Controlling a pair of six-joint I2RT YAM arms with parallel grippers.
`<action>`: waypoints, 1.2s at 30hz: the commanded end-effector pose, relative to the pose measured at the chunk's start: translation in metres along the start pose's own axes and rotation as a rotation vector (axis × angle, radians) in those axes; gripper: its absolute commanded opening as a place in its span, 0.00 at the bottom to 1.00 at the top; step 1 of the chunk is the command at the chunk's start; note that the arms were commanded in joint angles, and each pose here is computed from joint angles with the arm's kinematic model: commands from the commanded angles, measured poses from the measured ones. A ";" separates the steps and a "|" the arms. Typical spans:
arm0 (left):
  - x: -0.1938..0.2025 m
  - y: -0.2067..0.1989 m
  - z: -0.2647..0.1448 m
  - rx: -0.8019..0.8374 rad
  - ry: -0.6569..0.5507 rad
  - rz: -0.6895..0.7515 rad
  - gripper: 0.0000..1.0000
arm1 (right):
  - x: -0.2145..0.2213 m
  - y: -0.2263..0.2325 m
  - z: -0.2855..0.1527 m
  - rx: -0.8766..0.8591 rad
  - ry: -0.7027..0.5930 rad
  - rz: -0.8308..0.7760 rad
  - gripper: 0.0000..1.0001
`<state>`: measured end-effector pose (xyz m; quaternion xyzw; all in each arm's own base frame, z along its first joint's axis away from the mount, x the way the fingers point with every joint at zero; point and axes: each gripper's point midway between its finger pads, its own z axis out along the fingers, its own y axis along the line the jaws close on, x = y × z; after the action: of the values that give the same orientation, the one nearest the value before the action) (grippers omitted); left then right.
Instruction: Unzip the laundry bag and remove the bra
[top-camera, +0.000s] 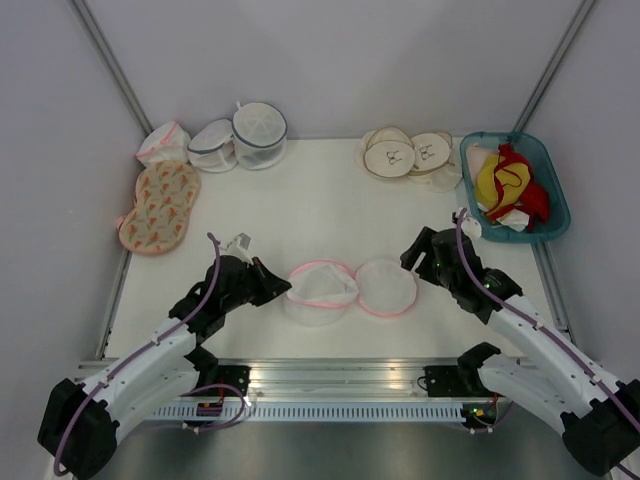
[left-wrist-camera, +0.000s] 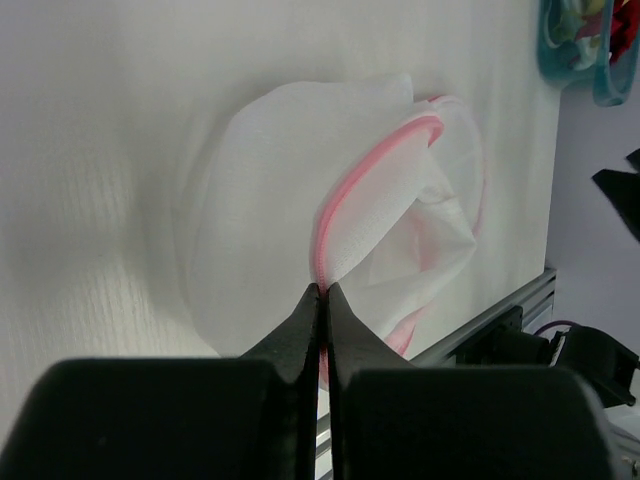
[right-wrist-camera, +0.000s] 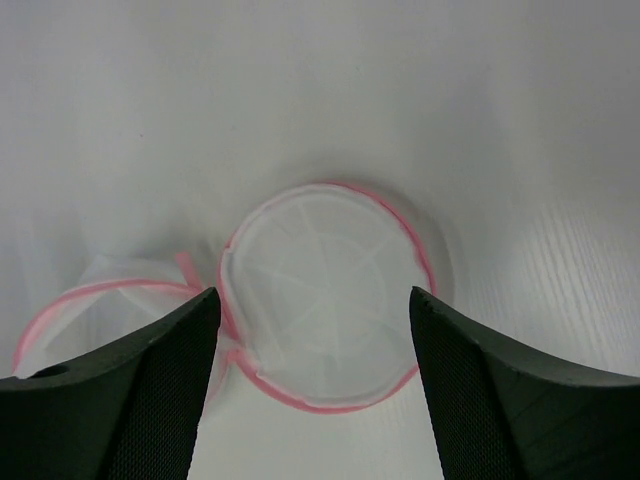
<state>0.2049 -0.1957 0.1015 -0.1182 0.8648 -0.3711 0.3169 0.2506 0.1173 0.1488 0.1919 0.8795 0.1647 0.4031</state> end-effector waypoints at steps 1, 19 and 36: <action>-0.012 0.003 -0.005 -0.007 -0.087 -0.059 0.02 | 0.039 -0.034 0.007 0.148 0.057 0.065 0.81; -0.009 0.010 -0.010 -0.030 -0.091 -0.067 0.02 | 0.124 -0.027 0.050 0.015 0.208 0.211 0.42; -0.015 -0.008 -0.005 0.020 -0.074 -0.032 0.02 | 0.059 0.123 0.000 -0.259 0.172 -0.590 0.00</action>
<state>0.2045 -0.1818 0.0962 -0.1554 0.8597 -0.3556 0.3322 0.2541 0.2430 0.1732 -0.0048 0.8880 0.2335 0.3962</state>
